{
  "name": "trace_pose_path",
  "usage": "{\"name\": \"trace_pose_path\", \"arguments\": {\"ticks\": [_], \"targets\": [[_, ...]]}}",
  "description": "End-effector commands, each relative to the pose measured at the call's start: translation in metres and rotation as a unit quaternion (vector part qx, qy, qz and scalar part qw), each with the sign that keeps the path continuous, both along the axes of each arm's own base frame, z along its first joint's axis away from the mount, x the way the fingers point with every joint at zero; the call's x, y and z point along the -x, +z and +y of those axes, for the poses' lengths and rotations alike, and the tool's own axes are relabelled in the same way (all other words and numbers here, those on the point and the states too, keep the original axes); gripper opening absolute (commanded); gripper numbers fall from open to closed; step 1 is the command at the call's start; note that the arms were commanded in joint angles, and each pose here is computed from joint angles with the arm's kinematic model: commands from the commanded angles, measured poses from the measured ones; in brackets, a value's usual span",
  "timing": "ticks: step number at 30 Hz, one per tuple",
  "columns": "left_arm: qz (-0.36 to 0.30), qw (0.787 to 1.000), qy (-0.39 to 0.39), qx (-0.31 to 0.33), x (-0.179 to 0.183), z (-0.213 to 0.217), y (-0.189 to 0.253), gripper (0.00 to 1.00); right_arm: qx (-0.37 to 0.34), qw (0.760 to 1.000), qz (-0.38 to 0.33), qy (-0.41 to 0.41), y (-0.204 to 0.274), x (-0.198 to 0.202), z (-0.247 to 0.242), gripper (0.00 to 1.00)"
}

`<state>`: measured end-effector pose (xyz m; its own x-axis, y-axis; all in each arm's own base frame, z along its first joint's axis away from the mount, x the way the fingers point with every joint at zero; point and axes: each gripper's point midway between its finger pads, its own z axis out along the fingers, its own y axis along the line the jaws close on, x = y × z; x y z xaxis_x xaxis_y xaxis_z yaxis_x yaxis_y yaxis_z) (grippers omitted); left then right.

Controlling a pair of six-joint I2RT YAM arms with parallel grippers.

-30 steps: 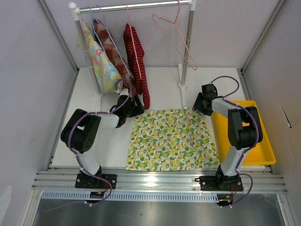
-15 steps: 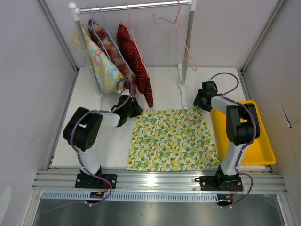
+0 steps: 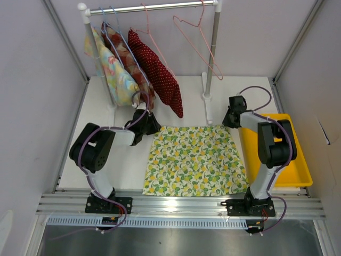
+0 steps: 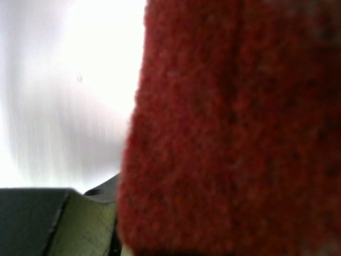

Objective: Place the skirt on the hanger

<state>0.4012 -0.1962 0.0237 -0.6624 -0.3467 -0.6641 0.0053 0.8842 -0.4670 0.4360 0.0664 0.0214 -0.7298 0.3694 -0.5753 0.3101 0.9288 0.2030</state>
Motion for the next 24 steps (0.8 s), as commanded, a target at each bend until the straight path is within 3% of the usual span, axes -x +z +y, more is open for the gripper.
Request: {"name": "trace_pose_path", "arguments": {"ticks": [1, 9, 13, 15, 17, 19, 22, 24], "targets": [[-0.003, 1.0, -0.021, 0.002, 0.014, -0.001, 0.009, 0.0, 0.007, 0.999, 0.031, -0.011, -0.001, 0.029, -0.006, 0.0], [-0.046, 0.998, -0.025, 0.021, 0.039, -0.002, 0.05, 0.0, -0.011, 1.0, -0.012, -0.016, 0.047, 0.05, -0.003, 0.0], [-0.046, 0.999, -0.027, 0.01, 0.042, 0.001, 0.05, 0.0, -0.016, 0.999, -0.029, -0.012, 0.065, 0.056, -0.002, 0.0], [-0.039, 0.998, -0.039, -0.013, 0.032, -0.003, 0.042, 0.08, -0.013, 1.0, -0.027, -0.009, 0.065, 0.054, -0.002, 0.0], [-0.025, 0.998, -0.058, -0.02, 0.027, -0.009, 0.033, 0.24, -0.015, 1.0, -0.024, -0.005, 0.063, 0.053, 0.0, 0.0], [-0.006, 0.996, -0.075, -0.039, 0.021, -0.013, 0.015, 0.3, -0.016, 1.0, -0.02, -0.001, 0.06, 0.052, 0.002, 0.0], [0.023, 0.995, -0.073, -0.06, 0.017, -0.011, -0.006, 0.51, -0.02, 1.0, -0.016, 0.002, 0.056, 0.05, 0.004, 0.0], [0.023, 0.995, -0.074, -0.064, 0.013, -0.012, -0.01, 0.56, -0.021, 1.0, -0.017, 0.007, 0.058, 0.048, 0.006, 0.0]]}}
